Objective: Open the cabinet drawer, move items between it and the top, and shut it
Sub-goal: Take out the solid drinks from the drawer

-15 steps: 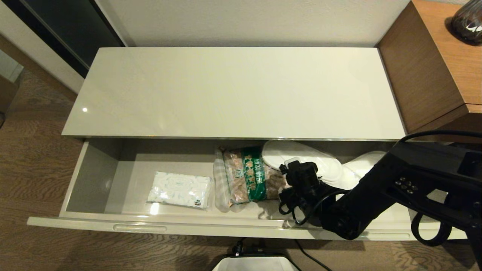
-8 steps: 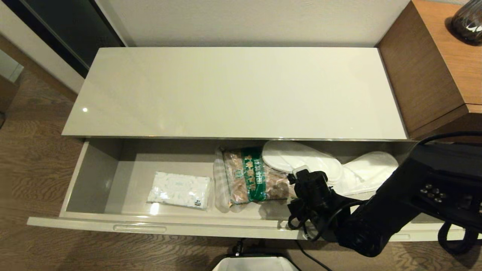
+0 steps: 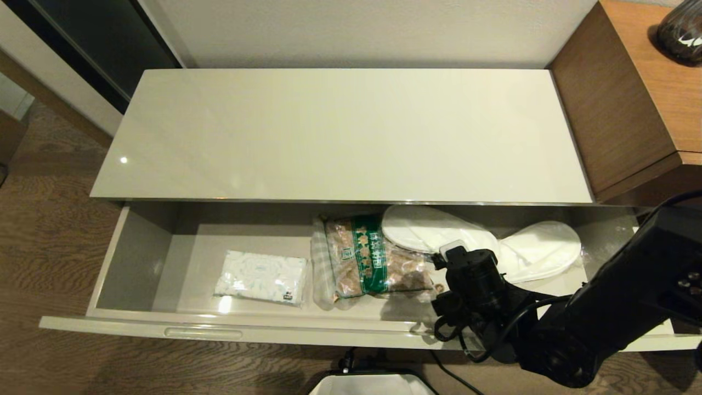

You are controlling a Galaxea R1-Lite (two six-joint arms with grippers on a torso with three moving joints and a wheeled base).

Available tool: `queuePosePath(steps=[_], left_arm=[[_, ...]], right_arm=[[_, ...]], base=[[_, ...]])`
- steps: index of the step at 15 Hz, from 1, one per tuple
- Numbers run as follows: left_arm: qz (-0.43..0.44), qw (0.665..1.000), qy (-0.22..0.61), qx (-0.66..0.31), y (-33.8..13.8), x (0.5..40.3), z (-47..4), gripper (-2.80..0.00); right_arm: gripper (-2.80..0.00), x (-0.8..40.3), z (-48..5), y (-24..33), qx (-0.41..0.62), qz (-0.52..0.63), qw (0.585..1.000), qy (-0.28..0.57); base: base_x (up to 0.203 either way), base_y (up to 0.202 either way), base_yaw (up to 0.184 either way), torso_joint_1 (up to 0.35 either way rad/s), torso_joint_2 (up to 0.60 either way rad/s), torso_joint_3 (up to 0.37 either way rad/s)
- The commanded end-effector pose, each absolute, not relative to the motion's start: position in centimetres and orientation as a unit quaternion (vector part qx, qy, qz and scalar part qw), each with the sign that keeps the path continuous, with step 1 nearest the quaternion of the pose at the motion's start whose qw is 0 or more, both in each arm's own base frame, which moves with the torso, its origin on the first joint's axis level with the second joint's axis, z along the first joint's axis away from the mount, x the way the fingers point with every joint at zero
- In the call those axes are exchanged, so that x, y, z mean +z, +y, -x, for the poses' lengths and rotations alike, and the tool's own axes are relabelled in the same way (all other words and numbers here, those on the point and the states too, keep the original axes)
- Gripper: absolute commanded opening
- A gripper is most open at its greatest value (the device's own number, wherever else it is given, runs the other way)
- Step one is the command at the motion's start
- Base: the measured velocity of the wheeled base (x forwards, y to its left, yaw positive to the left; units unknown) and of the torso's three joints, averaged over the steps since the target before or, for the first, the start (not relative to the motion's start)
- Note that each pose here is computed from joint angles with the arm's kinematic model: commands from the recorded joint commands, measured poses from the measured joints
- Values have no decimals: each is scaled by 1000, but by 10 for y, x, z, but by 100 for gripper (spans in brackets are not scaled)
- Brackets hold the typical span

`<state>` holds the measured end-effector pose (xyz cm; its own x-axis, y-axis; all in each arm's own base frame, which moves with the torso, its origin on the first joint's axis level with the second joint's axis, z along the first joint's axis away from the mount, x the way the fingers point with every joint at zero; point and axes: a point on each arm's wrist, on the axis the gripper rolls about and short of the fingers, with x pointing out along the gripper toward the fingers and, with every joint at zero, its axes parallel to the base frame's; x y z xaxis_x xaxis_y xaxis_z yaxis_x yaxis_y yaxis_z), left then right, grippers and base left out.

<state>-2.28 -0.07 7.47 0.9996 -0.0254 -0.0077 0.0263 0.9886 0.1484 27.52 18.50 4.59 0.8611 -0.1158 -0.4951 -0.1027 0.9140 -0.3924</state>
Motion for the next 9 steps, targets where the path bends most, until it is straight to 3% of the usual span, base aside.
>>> queuePosePath(steps=[1, 9], left_arm=[[-75, 997, 4, -13, -1, 75, 23, -280], [-75, 997, 4, -13, -1, 75, 23, -280]], right_arm=[[0, 55, -285, 176, -20, 193, 948, 252], [0, 69, -344, 133, -2, 117, 964, 241]], base=[[0, 0, 0, 0, 0, 0], [0, 0, 0, 0, 0, 0]])
